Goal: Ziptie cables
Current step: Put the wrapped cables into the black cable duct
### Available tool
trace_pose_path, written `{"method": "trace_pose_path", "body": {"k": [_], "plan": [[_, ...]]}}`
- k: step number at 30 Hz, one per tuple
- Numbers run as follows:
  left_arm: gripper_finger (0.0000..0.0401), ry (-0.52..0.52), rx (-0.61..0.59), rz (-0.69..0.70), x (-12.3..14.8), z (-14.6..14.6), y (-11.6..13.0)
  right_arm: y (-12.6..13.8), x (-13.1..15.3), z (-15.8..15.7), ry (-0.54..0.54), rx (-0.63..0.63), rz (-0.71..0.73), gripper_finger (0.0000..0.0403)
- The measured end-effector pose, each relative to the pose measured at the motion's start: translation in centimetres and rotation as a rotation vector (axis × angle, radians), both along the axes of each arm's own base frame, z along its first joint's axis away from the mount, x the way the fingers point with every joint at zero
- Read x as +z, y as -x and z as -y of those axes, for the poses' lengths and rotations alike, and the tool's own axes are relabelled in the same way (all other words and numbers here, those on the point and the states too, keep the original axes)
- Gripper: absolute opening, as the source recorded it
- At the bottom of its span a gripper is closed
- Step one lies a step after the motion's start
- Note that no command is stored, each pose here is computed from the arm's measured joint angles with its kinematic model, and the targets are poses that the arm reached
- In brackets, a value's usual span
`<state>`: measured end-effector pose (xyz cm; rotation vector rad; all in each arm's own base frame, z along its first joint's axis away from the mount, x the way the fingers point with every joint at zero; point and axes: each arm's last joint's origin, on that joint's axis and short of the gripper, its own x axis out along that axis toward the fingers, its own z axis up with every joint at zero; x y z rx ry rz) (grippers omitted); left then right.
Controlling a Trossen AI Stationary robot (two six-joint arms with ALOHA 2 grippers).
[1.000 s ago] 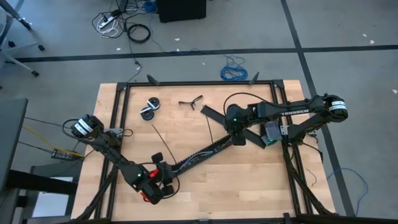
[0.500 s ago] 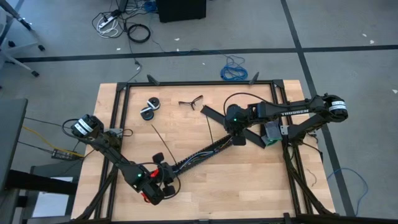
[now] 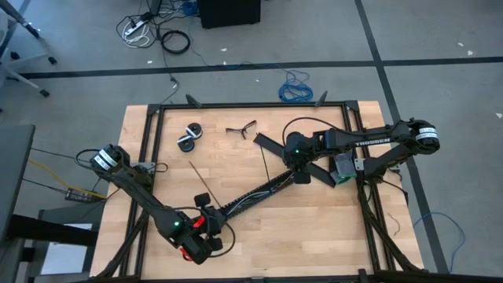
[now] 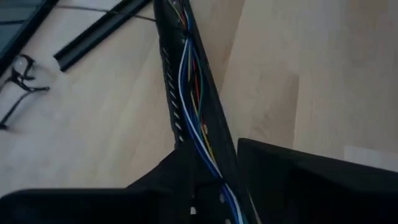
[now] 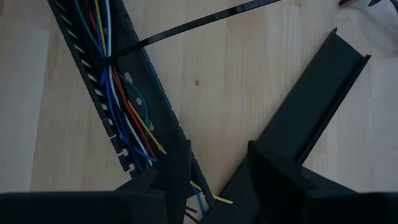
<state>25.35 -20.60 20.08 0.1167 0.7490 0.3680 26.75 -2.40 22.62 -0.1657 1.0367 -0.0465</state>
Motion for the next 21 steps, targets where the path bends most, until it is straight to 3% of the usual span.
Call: {"method": "trace_pose_path", "body": {"k": [7,10,13,18,21], "plan": [[0.0162,-0.071,-0.043,-0.13,0.2,-0.4,0.6,-1.0,0.6,-0.1,-0.05,-0.011,0.125,0.0153],[0.0188,-0.076,-0.012,-0.152,0.1,-0.7,1.0,-1.8,1.3,-0.7,-0.159,0.071,0.235,0.0153],[0.0208,-0.068,0.027,-0.186,0.0,-0.9,1.6,-3.0,1.4,-1.8,-0.176,0.137,0.323,0.015],[0.0213,-0.119,0.155,-0.253,0.6,-1.0,4.4,-5.7,-0.8,-3.0,-0.164,0.19,0.383,0.0145],[0.0212,-0.167,0.211,-0.197,1.4,-0.4,6.4,-7.9,-2.5,-3.2,-0.166,0.193,0.362,0.0144]]}}
